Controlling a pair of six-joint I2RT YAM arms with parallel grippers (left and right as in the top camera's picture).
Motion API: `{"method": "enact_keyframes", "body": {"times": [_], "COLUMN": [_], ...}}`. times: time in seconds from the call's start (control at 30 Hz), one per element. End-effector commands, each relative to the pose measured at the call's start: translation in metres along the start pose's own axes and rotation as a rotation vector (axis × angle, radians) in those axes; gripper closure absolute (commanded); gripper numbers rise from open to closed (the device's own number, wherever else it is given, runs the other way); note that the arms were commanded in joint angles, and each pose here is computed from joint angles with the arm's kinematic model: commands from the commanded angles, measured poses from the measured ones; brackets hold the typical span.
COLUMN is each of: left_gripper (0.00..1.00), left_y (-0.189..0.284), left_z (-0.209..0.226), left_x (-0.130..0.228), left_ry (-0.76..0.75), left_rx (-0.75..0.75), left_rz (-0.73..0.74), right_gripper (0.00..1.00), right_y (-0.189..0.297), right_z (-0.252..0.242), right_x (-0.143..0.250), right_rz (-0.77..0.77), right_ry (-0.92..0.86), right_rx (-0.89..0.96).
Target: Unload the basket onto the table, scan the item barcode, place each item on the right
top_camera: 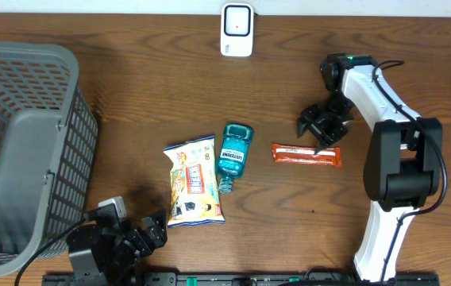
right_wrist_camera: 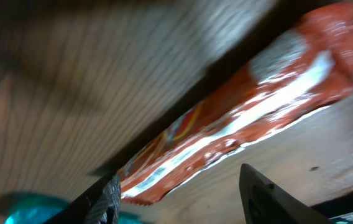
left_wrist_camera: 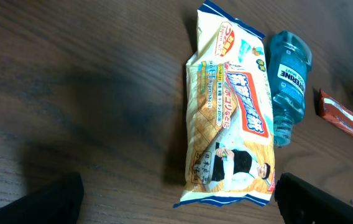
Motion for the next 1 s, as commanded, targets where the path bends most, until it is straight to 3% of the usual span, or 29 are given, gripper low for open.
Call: {"method": "enact_keyframes", "body": {"times": [0.0, 0.47, 0.73, 0.97], "left_gripper": [0.01, 0.02, 0.02, 0.01], "left_y": [-0.001, -0.001, -0.001, -0.001], "left_z": [0.003, 0.003, 0.003, 0.003], "left_x": [0.007, 0.007, 0.007, 0.007], "left_ry": [0.002, 0.002, 0.002, 0.002], "left_rx": [-0.011, -0.011, -0.011, -0.011], "left_rz": [0.038, 0.038, 0.038, 0.038], "right_gripper": [0.44, 0.36, 0.39, 0.42], "right_y": [0.003, -0.011, -0.038, -0.085], "right_z": [-0.013, -0.016, -0.012, -0.017], "right_x": [-0.013, -0.018, -0.022, -0.016], "right_rz": [-0.059, -0.07, -0.004, 0.051], "right_ry": [-0.095, -0.115, -0.123, -0.106], "right_rx": [0.058, 0.129, 0.153, 0.329]}}
Point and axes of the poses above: each gripper's point midway between its finger pads, its own y axis back along the fingers, its own z axis along the line the jaws close on, x = y × z, the point moved 7 cm from there along y, back along the fingers, and after that the axes turned 8 degrees about y, right-handed, at the moved point
